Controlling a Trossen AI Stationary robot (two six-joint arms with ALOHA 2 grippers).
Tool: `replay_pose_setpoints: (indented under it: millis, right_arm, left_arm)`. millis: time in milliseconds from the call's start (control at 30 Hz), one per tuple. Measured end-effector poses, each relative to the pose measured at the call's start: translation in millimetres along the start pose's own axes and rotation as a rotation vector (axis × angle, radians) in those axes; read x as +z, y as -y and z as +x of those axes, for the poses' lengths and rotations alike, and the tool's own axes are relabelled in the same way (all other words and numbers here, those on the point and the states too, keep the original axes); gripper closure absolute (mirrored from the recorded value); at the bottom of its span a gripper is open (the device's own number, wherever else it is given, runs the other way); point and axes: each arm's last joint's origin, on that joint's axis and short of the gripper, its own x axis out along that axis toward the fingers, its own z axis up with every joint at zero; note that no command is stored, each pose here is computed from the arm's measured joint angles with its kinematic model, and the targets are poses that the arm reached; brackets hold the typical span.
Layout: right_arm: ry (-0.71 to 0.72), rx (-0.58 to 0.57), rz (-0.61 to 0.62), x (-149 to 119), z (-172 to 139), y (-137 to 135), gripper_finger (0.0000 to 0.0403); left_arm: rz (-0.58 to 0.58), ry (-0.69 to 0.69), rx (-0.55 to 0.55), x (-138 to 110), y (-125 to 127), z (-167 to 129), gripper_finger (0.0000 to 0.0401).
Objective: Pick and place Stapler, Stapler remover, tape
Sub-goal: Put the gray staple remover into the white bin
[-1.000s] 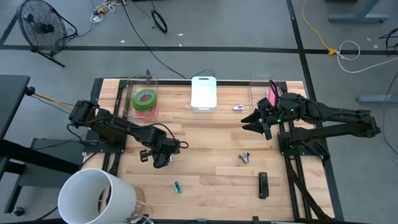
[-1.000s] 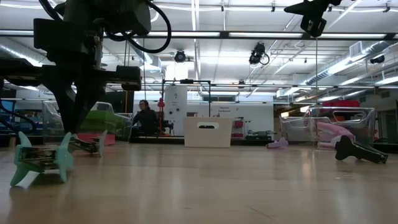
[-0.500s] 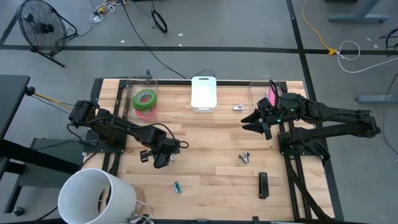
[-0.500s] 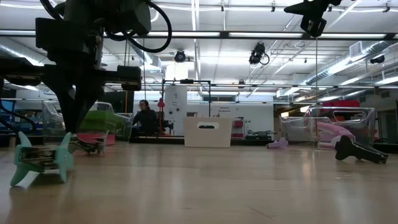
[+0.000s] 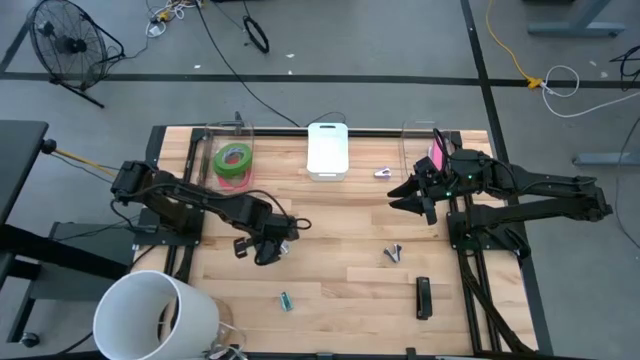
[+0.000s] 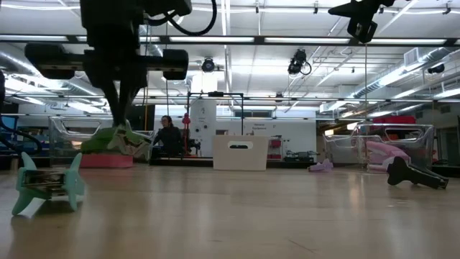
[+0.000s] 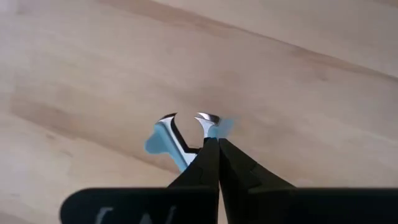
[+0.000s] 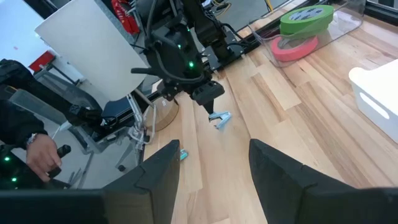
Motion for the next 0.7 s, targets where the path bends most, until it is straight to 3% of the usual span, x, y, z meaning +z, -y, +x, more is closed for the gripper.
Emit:
replay_pose_setpoints:
  millis: [333,700]
  right_arm:
    - [-0.004,0.007,0.000,-0.1,0.0,-0.2,0.0213]
    - [-0.004,0.007,-0.018,-0.1,0.0,-0.2,0.0213]
  left_arm:
    - [-0.054,-0.023,0.095,-9.6,-22.4,-18.9,0.0401]
    - [-0.197,-0.058,0.254,-46.9,-59.2,-53.6,0.0401]
